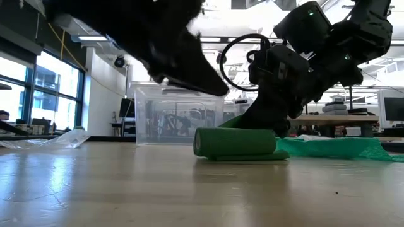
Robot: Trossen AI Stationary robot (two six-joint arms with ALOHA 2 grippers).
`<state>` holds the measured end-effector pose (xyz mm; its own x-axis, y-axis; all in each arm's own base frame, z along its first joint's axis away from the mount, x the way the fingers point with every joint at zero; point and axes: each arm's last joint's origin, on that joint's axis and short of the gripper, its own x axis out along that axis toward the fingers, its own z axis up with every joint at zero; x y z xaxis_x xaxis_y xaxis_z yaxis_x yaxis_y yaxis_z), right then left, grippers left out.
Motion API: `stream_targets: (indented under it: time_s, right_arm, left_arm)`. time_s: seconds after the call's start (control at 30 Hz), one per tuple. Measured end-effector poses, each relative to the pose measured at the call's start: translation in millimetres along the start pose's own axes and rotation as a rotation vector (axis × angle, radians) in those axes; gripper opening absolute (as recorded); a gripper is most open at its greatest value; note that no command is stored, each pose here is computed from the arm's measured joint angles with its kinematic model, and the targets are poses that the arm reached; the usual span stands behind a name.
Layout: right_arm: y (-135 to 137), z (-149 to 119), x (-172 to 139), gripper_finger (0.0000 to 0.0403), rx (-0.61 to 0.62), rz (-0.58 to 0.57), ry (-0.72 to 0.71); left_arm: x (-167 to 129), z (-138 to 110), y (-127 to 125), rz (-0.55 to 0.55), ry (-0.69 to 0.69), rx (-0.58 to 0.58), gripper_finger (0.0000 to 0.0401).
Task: Roll bandage
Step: Roll the green bandage
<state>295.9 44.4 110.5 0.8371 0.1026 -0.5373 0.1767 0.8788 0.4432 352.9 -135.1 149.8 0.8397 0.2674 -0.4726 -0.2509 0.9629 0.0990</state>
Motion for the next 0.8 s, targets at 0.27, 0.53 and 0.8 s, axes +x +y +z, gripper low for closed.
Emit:
stream_targets:
  time_s: [0.27,0.53,0.8]
  right_arm:
    - [0,1,0,0.0000,0.011,-0.008,-0.022]
    - [0,2,0,0.0000,0.011,-0.014,-0.027]
    - [2,1,0,0.0000,0.015,-0.011,-0.025]
  left_arm:
    - [22,-17,-1,0.035,0.112,0.015,0.0009]
    - [20,-12,-12,-0.169,0.215,0.031,0.0001]
    - [12,-18,-25,-0.265,0.249,0.068,0.0001]
